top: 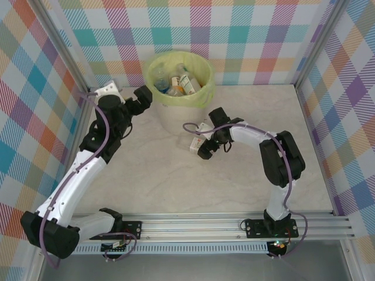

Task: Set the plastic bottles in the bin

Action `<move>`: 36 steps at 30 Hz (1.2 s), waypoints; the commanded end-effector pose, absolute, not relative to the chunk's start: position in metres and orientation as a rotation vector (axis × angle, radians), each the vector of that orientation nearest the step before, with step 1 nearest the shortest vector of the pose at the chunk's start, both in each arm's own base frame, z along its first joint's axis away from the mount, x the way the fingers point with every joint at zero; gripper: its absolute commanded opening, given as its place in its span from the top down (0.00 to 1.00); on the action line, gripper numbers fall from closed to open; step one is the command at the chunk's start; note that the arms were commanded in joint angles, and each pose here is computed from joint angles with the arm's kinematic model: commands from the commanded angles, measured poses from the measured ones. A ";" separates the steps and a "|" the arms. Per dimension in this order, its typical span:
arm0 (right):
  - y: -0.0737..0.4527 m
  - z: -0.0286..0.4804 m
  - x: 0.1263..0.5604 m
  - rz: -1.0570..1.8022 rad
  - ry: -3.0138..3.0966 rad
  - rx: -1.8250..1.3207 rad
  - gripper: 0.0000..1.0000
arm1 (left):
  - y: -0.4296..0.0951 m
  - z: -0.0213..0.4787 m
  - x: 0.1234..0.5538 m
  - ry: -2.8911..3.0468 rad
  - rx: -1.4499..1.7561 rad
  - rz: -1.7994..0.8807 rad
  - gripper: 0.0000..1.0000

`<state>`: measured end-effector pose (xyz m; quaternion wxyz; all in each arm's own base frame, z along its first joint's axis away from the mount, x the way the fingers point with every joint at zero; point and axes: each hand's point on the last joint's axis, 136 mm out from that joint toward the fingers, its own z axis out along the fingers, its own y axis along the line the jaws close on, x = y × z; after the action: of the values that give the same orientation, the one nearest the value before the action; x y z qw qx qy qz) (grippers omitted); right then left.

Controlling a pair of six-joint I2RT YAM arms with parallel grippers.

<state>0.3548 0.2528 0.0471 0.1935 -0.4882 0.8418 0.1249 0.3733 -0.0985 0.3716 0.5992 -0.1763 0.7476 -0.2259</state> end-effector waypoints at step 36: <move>0.311 0.205 0.296 0.546 1.925 -1.230 0.51 | -0.030 0.266 0.334 1.794 -0.772 -0.471 0.00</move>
<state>0.2996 0.2944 0.1482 0.3188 -0.5049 0.7873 0.1539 0.3368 -0.0361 0.2669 0.5354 -0.3131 0.7598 -0.1951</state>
